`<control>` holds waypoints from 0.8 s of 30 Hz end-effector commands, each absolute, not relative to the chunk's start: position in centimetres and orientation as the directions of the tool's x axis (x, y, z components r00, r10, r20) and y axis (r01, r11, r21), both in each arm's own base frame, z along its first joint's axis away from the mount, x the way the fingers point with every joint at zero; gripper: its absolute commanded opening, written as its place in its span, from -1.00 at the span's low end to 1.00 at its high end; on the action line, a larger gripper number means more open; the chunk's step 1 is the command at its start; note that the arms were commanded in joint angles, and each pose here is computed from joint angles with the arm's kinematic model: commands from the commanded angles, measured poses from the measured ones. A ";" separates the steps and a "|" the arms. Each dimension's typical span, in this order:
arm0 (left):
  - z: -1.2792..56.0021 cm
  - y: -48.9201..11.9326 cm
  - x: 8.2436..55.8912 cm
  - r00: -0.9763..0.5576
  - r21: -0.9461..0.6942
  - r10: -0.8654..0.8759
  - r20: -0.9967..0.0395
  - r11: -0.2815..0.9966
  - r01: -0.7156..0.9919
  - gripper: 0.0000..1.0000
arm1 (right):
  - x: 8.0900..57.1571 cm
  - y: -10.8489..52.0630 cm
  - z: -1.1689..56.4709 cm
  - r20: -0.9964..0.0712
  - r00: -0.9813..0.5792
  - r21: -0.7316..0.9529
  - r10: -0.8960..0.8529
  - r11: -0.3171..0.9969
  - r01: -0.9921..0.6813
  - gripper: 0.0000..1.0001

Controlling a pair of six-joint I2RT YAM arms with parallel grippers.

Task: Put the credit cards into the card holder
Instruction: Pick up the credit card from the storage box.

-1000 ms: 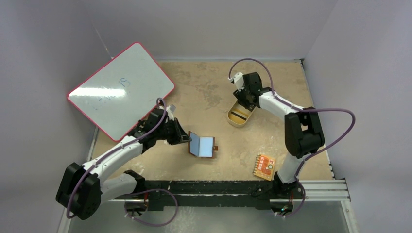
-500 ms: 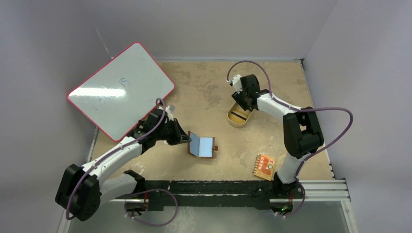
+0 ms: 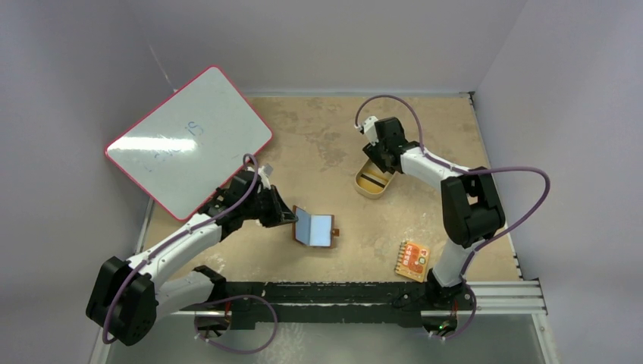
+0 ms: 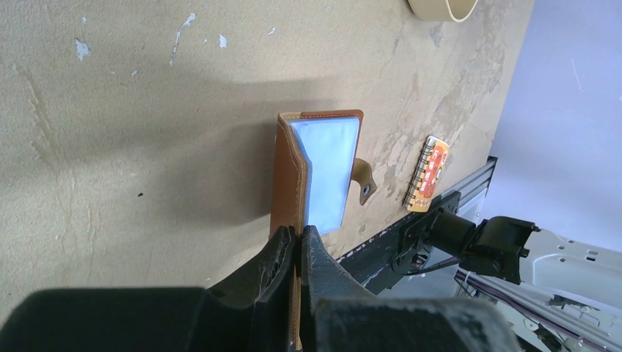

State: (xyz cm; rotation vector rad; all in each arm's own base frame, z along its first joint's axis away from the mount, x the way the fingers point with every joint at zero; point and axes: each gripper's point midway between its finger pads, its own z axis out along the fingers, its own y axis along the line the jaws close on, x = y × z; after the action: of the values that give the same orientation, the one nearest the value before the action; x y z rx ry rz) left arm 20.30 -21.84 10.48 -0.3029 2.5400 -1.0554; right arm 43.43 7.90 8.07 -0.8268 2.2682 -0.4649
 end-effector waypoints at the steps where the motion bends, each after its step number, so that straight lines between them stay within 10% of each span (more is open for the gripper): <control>1: 11.8 -22.2 20.7 -0.896 -0.740 -0.341 -0.286 0.672 -0.020 -1.00 | 43.6 8.5 7.9 -0.474 -0.549 -0.531 -0.688 0.721 -0.445 0.47; 9: 11.9 -22.2 20.7 -0.896 -0.738 -0.339 -0.286 0.674 -0.019 -1.00 | 43.8 8.0 7.4 -0.447 -0.553 -0.561 -0.703 0.702 -0.439 0.48; 24: 11.7 -22.3 20.8 -0.897 -0.736 -0.339 -0.285 0.676 -0.021 -1.00 | 44.3 7.4 10.4 -0.490 -0.537 -0.594 -0.687 0.714 -0.371 -0.13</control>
State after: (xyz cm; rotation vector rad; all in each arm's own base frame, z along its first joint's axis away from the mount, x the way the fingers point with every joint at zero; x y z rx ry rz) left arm 20.23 -21.79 10.41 -0.3044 2.5444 -1.0524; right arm 43.34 7.69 7.21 -0.8721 2.2630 -0.5234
